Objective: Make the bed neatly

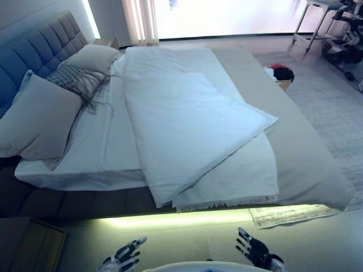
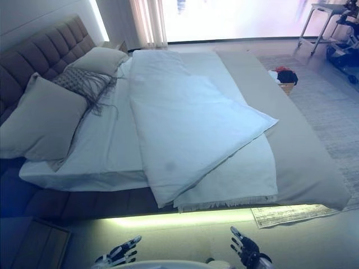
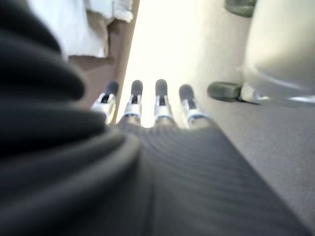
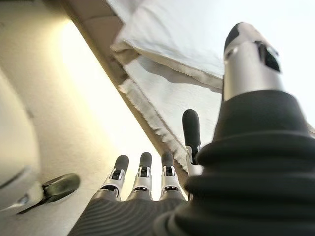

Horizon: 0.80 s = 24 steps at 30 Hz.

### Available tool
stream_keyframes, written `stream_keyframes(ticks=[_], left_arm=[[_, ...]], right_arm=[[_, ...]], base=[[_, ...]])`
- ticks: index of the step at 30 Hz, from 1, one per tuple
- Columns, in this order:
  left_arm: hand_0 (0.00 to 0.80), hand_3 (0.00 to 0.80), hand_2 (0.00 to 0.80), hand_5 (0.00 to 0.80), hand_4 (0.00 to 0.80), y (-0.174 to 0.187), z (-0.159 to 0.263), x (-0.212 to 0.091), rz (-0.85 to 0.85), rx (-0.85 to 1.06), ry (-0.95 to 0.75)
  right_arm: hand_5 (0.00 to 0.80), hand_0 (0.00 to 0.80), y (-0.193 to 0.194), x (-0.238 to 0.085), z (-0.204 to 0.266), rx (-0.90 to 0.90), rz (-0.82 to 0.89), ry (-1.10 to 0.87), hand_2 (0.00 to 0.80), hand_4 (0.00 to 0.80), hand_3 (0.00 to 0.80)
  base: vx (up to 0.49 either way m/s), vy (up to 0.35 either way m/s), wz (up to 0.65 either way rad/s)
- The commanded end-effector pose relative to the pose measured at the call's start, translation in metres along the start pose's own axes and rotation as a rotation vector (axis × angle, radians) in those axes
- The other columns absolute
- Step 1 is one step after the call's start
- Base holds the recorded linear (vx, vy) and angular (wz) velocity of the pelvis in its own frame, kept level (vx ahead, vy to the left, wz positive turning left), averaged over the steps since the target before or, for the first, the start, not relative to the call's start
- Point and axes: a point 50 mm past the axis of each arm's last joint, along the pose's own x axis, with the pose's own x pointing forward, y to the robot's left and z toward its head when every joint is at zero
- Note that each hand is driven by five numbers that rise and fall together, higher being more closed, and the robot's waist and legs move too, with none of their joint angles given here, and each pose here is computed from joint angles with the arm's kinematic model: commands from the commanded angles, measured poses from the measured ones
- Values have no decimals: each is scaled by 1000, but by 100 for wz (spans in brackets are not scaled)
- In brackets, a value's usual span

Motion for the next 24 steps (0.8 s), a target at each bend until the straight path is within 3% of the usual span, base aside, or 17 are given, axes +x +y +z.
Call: stream_keyframes(ticks=[1, 7, 15, 24], left_arm=[[0, 0, 0, 0, 0, -11, 30, 6, -62, -98, -95], [0, 0, 0, 0, 0, -17, 15, 6, -93, -223, -99], [0, 0, 0, 0, 0, -10, -28, -1, -7, -226, 22], [0, 0, 0, 0, 0, -3, -10, 1, 7, -164, 11]], right_arm=[[0, 0, 28, 16, 33, 16, 97, -109, 0, 0, 0], [0, 0, 33, 19, 30, -28, 85, -74, 0, 0, 0], [0, 0, 21, 12, 9, -2, 53, -28, 0, 0, 0], [0, 0, 24, 13, 2, 35, 21, -40, 0, 0, 0]], base=[[-7, -123, 2], [95, -60, -13], [391, 107, -25], [313, 189, -13]])
